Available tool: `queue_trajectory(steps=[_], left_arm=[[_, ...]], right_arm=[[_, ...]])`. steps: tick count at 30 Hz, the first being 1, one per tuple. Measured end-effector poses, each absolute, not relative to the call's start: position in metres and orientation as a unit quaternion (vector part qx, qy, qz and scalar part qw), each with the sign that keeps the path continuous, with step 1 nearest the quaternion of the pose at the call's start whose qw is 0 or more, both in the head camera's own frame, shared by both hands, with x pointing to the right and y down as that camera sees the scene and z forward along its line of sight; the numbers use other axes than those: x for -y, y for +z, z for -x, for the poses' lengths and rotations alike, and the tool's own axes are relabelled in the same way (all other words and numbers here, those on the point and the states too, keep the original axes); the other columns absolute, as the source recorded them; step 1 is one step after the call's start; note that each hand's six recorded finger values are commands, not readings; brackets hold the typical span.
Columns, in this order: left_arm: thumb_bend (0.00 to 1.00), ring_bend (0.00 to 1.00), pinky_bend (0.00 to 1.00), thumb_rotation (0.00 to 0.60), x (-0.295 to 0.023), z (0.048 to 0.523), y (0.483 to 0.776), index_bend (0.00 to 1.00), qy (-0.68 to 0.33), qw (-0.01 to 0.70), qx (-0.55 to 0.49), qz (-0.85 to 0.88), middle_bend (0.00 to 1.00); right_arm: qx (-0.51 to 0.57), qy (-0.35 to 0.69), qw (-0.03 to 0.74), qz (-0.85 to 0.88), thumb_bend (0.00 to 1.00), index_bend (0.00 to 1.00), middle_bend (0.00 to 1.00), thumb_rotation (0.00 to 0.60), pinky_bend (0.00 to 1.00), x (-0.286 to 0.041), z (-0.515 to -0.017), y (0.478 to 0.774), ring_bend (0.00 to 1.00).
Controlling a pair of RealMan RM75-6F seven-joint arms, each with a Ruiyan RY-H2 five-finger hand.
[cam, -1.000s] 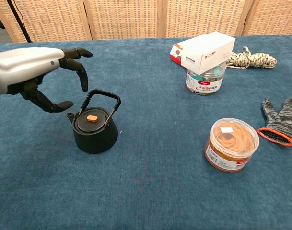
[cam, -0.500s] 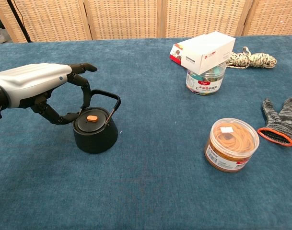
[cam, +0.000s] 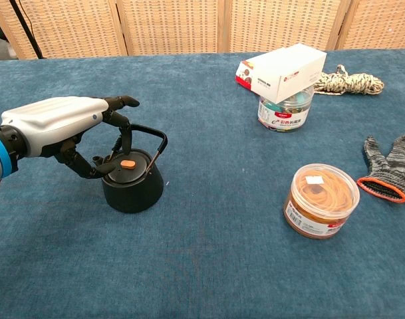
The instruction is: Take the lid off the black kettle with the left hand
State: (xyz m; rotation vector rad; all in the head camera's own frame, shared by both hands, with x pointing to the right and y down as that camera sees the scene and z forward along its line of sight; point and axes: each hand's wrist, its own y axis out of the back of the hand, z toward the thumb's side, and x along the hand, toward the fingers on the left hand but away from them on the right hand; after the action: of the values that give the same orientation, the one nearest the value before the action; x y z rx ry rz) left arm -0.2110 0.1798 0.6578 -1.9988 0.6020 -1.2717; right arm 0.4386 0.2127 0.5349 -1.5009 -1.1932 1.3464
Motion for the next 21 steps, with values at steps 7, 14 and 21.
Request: queue_trajectory(steps=[7,14,21], left_arm=[[0.37,0.0,0.0,0.6,-0.18,0.208,0.661,0.47,-0.491,0.336,-0.231,0.77,0.0],[0.37,0.0,0.0,0.6,-0.181,0.204,0.663,0.49,-0.493,0.334,-0.231,0.769,0.0],[0.37,0.0,0.0,0.6,-0.183,0.199,0.665,0.52,-0.491,0.335,-0.228,0.771,0.0]], right_arm=[[0.468,0.531,0.388,0.59,0.0,0.0,0.0,0.6,0.0,-0.213,-0.439,0.536,0.0],[0.466,0.533,0.387,0.591,0.0,0.0,0.0,0.6,0.0,-0.213,-0.439,0.538,0.0],[0.466,0.533,0.387,0.591,0.0,0.0,0.0,0.6,0.0,-0.213,-0.439,0.538,0.0]])
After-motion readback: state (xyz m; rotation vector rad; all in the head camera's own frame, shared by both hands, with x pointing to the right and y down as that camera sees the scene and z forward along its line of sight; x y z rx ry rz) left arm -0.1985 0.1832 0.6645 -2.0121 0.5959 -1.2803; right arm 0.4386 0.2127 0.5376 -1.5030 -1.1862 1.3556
